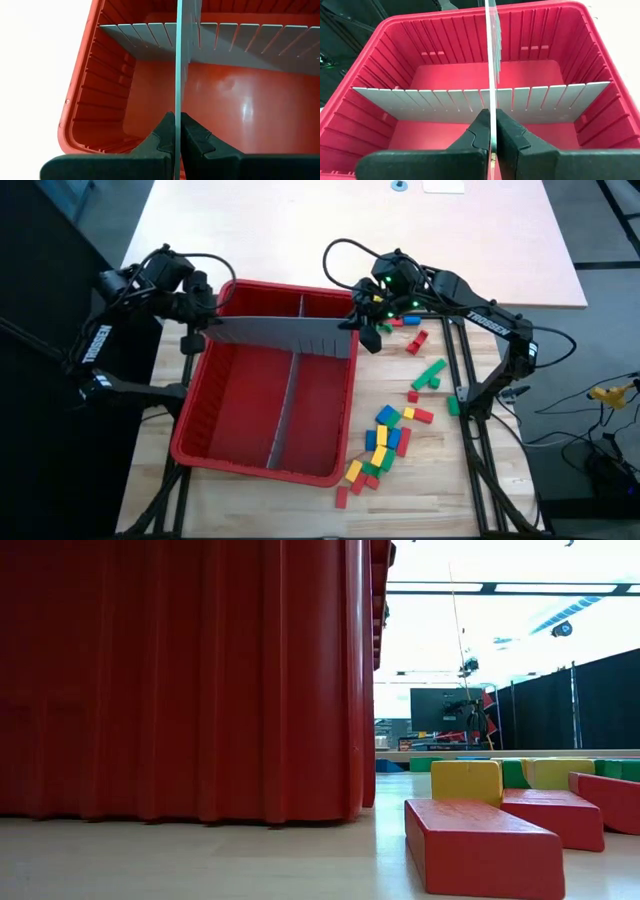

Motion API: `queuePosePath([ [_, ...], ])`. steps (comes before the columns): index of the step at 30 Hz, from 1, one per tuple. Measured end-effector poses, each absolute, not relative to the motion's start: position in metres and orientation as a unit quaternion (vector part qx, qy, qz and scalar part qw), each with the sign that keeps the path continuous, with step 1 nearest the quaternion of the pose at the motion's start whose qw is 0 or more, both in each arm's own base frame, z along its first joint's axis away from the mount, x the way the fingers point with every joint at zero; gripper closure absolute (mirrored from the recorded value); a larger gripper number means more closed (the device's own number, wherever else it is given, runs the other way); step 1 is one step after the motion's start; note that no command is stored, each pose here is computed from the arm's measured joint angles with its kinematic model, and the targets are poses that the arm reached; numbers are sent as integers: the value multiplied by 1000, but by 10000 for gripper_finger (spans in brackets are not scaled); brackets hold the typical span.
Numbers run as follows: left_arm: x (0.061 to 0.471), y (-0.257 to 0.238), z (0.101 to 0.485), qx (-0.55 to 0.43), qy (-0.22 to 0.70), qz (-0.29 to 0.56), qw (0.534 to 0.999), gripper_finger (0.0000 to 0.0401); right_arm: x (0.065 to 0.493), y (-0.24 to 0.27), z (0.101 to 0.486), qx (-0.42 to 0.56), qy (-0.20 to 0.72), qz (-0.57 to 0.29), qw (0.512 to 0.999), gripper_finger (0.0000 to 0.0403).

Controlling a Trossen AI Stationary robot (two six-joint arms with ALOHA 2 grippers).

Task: Sort blocks

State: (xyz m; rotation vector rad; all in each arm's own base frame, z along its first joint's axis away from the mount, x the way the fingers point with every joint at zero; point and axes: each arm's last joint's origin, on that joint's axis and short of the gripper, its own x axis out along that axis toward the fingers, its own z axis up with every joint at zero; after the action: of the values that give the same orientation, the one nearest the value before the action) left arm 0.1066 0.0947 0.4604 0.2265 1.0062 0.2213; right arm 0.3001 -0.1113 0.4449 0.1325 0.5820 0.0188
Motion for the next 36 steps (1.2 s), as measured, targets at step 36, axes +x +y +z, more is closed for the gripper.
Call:
queuePosePath([
  [36,106,97,459,94,496,132,853,339,294,-109,431,91,349,11,933,403],
])
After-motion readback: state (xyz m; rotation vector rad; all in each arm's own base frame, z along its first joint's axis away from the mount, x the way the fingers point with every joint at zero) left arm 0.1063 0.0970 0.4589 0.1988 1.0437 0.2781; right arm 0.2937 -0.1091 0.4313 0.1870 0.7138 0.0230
